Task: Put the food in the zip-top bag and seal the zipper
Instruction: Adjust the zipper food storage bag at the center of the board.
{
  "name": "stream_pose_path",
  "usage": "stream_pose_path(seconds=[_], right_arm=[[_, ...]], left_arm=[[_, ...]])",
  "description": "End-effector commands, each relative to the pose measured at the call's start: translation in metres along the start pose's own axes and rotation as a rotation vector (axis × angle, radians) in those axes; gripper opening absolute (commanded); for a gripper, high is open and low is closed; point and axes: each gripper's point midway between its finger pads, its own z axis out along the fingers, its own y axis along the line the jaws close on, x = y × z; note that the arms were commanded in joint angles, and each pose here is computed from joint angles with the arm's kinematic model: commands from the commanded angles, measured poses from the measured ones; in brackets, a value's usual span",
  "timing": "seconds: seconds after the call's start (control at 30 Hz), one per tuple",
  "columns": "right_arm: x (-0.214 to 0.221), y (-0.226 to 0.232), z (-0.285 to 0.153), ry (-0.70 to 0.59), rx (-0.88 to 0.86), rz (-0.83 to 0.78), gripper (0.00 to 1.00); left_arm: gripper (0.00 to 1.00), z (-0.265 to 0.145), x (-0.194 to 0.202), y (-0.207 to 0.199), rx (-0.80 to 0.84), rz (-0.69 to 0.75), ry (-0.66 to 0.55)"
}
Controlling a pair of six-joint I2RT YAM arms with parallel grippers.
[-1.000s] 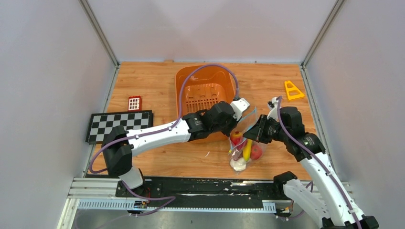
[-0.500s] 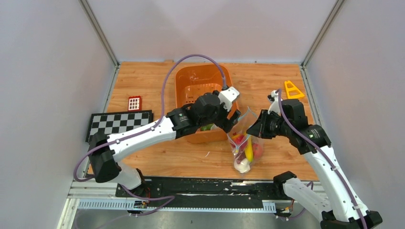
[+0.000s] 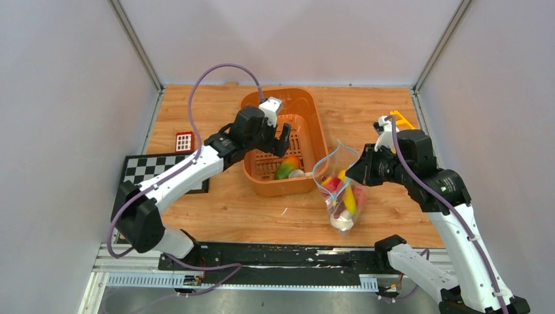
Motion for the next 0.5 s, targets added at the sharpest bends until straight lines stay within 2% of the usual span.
stream_pose_path(seconds=[0.0,0.1,0.23,0.47], right_arm=[[0.007,-0.013,0.002,0.024,0.054,-0.039,0.0],[0.023,-0.022,0.018,0.074,0.065,0.0,0.0],[0.027,-0.021,0.023,0.053,0.043,0.022,0.0],[0.028,-0.023,0.029,0.054,0.036,0.027,0.0]], left_arm=[[1.0,0.022,0.019,-0.016,0.09,0.001,0.066],[1.0,0.044,0.035,-0.017,0.104,0.015,0.135],[1.0,0.062,0.062,-0.022,0.142,0.006,0.233],[1.0,0.068,0.112,-0.02,0.167,0.026,0.402]])
